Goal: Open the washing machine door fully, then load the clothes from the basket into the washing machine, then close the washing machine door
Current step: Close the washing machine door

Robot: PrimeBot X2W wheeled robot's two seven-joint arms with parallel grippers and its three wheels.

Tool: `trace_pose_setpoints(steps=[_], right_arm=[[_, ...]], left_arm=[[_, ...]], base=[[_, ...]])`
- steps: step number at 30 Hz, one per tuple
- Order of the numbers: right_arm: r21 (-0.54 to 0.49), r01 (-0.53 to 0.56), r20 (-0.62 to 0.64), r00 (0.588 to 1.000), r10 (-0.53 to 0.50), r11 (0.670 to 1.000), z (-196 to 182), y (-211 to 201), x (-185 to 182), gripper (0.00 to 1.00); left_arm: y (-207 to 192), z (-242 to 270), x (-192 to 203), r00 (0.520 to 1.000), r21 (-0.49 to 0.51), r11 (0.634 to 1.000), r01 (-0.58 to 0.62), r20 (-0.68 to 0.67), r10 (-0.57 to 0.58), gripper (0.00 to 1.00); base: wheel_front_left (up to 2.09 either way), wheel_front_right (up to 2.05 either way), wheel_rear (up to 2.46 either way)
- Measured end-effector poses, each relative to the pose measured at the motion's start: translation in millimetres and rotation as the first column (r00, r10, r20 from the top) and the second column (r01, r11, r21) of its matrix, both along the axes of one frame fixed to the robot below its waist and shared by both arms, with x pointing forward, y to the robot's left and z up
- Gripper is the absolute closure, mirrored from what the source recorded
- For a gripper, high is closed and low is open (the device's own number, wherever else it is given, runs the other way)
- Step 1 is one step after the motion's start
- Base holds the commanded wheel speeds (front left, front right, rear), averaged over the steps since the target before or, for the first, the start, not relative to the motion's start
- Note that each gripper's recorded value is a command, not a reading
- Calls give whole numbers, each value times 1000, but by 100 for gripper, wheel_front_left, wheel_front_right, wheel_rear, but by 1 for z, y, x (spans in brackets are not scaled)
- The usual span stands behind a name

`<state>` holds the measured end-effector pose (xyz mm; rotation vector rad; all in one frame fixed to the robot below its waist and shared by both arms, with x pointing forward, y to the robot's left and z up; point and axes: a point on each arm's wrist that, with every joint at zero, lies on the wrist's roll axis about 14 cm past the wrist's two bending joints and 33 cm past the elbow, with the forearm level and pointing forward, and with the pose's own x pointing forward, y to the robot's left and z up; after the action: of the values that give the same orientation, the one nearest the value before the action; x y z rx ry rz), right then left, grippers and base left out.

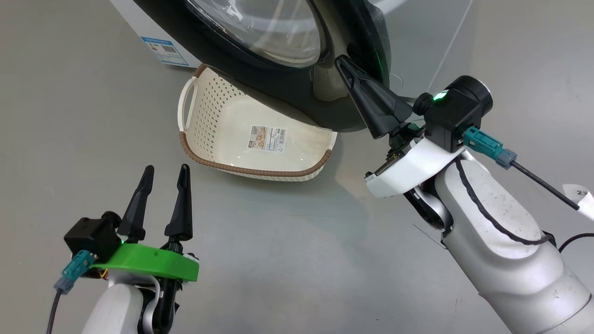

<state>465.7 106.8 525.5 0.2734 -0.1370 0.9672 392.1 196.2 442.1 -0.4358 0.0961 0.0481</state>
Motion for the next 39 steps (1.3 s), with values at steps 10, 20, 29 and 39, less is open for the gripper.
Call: trace_pose_setpoints(steps=[10, 20, 29, 39], right_arm=[[-18, 21, 34, 999, -20, 1000, -3, -5, 19, 100], [-34, 35, 59, 998, -33, 999, -9, -9, 40, 100], [-61, 44, 105, 994, -37, 997, -14, -11, 65, 100], [-102, 51, 168, 985, -33, 993, -20, -11, 97, 100]], left_arm=[[-4, -8, 8, 1000, 9, 1000, 24, -17, -24, 0], [-7, -16, 16, 999, 9, 999, 37, -34, -36, 0], [-13, -25, 20, 998, -2, 999, 46, -52, -46, 0], [-14, -36, 24, 996, -12, 999, 36, -79, -37, 0]], base=[[0, 0, 0], [0, 0, 0], [0, 0, 0], [0, 0, 0]])
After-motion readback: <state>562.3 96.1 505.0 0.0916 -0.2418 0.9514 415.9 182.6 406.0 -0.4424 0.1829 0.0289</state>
